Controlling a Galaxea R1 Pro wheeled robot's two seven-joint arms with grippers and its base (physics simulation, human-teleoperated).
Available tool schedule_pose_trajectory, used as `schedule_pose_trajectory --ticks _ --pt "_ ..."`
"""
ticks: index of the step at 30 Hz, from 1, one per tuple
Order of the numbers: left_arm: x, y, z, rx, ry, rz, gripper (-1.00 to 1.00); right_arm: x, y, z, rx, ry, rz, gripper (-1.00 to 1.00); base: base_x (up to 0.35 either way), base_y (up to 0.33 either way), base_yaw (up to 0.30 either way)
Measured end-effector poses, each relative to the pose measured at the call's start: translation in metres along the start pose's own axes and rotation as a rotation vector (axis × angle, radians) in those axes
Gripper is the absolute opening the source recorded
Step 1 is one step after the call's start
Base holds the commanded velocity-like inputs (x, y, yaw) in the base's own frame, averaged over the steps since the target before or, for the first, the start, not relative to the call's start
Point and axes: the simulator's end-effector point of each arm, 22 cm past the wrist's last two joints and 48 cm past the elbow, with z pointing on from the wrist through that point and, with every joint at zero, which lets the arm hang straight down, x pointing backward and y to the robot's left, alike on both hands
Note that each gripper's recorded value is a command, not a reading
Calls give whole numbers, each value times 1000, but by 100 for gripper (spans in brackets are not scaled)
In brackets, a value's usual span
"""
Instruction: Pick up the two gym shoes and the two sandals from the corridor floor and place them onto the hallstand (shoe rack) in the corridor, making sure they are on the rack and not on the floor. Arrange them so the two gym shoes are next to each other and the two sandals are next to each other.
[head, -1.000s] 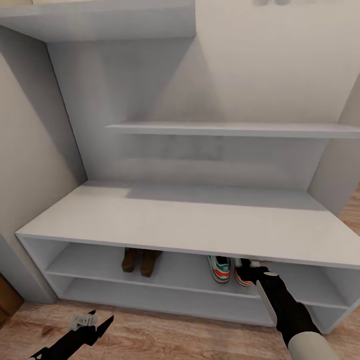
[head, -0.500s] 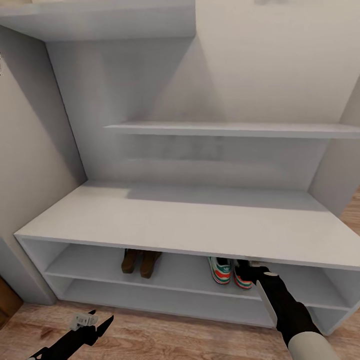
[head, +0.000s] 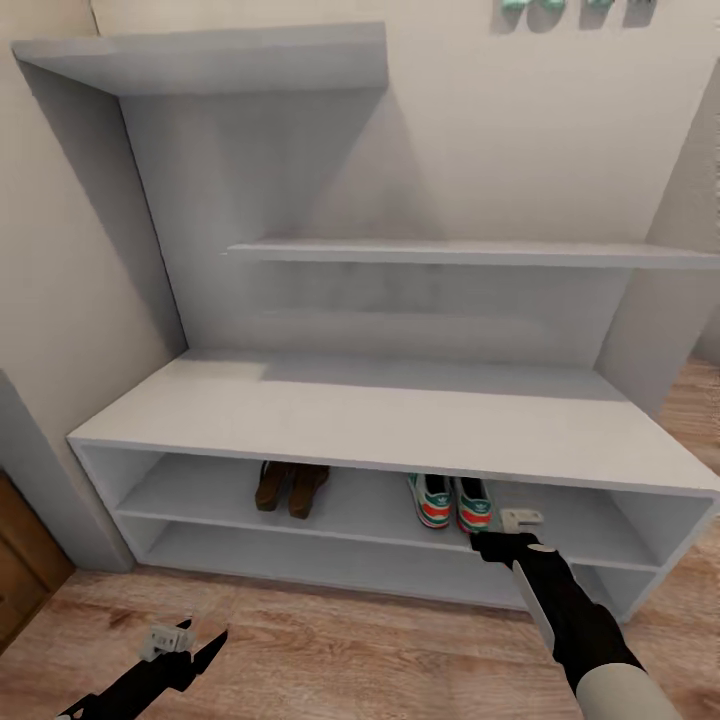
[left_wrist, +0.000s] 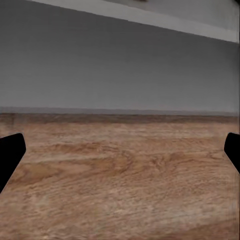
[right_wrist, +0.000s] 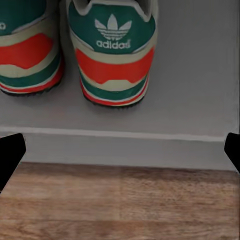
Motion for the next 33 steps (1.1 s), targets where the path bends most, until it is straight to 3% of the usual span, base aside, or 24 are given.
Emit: schedule_pose_trajectory --ticks 14,29,32,33 --pt "0 0 0 -1 0 0 100 0 0 0 0 1 0 100 -336 -10 0" --pt "-1 5 -2 -16 -6 -9 100 7 0 2 0 12 -5 100 -337 -115 0" --pt "-1 6 -2 -18 -8 -11 100 13 -1 3 1 24 -5 100 -259 -98 0" --pt "-2 15 -2 -58 -11 -11 100 47 -2 12 3 65 -6 100 -83 -31 0"
